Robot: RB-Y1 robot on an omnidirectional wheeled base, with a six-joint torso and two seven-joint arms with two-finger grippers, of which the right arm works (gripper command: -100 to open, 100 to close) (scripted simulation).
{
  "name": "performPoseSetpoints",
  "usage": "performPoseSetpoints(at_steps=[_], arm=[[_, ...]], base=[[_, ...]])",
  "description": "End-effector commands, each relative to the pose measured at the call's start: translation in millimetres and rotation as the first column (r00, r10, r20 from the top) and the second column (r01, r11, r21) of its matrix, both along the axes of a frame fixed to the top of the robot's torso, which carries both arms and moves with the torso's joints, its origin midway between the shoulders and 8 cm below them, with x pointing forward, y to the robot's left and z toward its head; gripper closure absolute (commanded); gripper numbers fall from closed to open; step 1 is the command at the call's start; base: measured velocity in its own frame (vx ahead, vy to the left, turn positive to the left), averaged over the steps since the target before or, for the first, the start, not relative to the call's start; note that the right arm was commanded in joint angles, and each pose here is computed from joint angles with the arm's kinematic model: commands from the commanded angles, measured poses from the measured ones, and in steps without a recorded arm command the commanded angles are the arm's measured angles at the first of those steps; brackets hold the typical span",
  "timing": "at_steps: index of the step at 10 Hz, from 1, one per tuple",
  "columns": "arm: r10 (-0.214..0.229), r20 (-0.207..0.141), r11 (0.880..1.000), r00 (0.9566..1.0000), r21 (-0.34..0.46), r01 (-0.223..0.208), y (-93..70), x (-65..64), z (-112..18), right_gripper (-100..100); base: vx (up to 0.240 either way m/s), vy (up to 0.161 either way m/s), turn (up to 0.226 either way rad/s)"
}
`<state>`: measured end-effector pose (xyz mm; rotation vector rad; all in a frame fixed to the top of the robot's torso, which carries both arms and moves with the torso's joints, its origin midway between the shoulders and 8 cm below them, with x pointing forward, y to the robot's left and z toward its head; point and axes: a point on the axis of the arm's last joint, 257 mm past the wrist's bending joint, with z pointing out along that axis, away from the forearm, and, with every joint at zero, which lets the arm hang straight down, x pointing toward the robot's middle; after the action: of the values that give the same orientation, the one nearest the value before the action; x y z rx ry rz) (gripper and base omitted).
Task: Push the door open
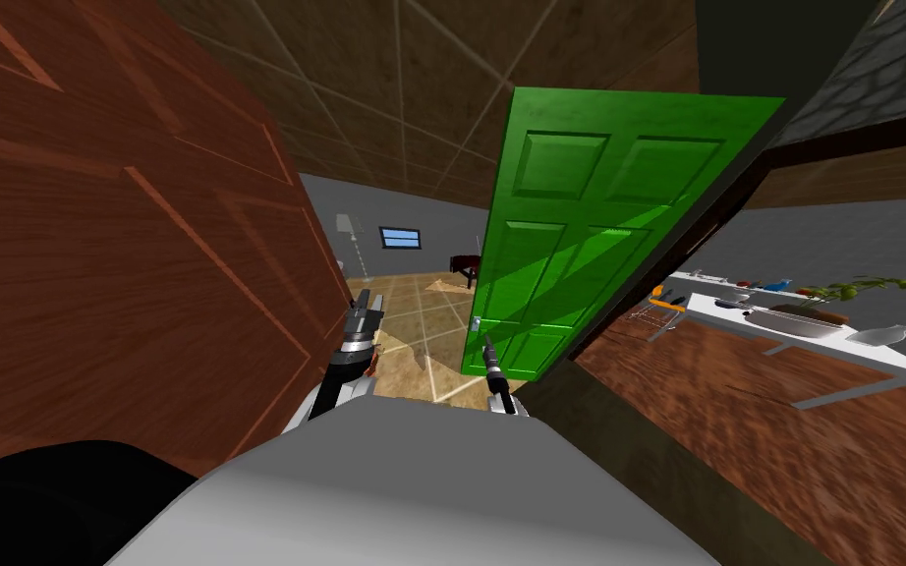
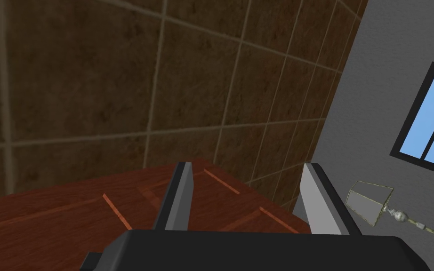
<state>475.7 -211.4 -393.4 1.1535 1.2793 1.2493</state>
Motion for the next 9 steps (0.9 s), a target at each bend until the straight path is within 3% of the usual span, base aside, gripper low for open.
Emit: performPoseSetpoints(at_steps=[1,9], arm=[[-0.003,0.004,1.000,1.0000,-0.007,0.003,-4.3,0.0,1.0,-100],[-0.022,0.019,1.000,0.9996,0.000,0.022,-7.4,-4.6,2.0,-100]], base=[[0.202,0.037,0.022],[0.188,0.019,0.024]])
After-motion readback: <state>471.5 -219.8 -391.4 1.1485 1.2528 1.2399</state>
